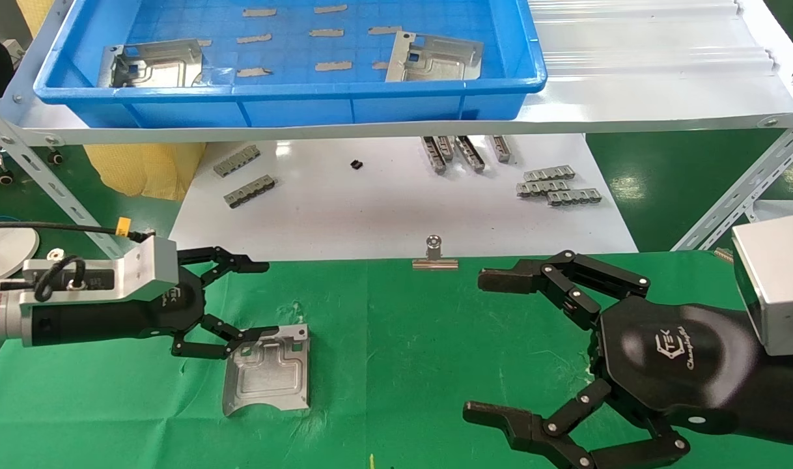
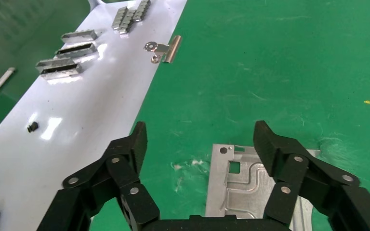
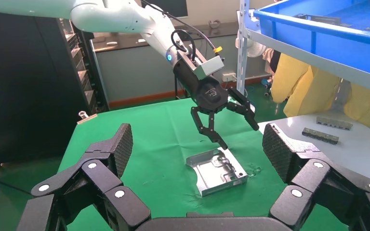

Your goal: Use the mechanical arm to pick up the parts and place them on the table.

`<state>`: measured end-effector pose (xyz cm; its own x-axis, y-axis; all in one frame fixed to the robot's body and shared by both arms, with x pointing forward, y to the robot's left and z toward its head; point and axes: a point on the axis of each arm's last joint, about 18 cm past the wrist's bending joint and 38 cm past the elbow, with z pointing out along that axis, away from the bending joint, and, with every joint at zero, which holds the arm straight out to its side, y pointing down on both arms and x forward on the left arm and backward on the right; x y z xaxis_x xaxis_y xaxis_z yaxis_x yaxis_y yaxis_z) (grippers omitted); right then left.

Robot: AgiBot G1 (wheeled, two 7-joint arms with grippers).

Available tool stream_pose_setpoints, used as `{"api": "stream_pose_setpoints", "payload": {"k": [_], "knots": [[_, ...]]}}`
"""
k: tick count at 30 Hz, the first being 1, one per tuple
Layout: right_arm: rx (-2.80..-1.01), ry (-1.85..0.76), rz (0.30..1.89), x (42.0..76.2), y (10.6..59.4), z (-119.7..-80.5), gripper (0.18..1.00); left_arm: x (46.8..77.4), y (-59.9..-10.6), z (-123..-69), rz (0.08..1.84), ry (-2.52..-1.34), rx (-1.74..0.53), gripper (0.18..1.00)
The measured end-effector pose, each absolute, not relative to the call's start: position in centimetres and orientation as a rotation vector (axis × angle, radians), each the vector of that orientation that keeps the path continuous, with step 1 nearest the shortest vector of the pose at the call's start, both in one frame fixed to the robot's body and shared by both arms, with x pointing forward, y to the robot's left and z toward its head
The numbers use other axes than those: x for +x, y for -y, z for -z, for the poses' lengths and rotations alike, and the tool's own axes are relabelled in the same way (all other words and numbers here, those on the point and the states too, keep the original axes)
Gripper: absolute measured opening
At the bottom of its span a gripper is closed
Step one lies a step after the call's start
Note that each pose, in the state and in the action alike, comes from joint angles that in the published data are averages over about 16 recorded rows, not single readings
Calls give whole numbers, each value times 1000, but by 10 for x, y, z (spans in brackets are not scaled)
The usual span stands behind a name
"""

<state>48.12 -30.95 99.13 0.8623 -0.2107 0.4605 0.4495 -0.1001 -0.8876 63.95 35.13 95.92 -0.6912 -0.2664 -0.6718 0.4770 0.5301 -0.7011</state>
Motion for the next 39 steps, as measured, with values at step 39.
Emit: {"api": "stream_pose_setpoints", "payload": {"k": [39], "knots": [[-1578, 193, 560, 481, 310, -991, 1000, 580, -331, -980, 1565, -1863, 186, 1001]]}}
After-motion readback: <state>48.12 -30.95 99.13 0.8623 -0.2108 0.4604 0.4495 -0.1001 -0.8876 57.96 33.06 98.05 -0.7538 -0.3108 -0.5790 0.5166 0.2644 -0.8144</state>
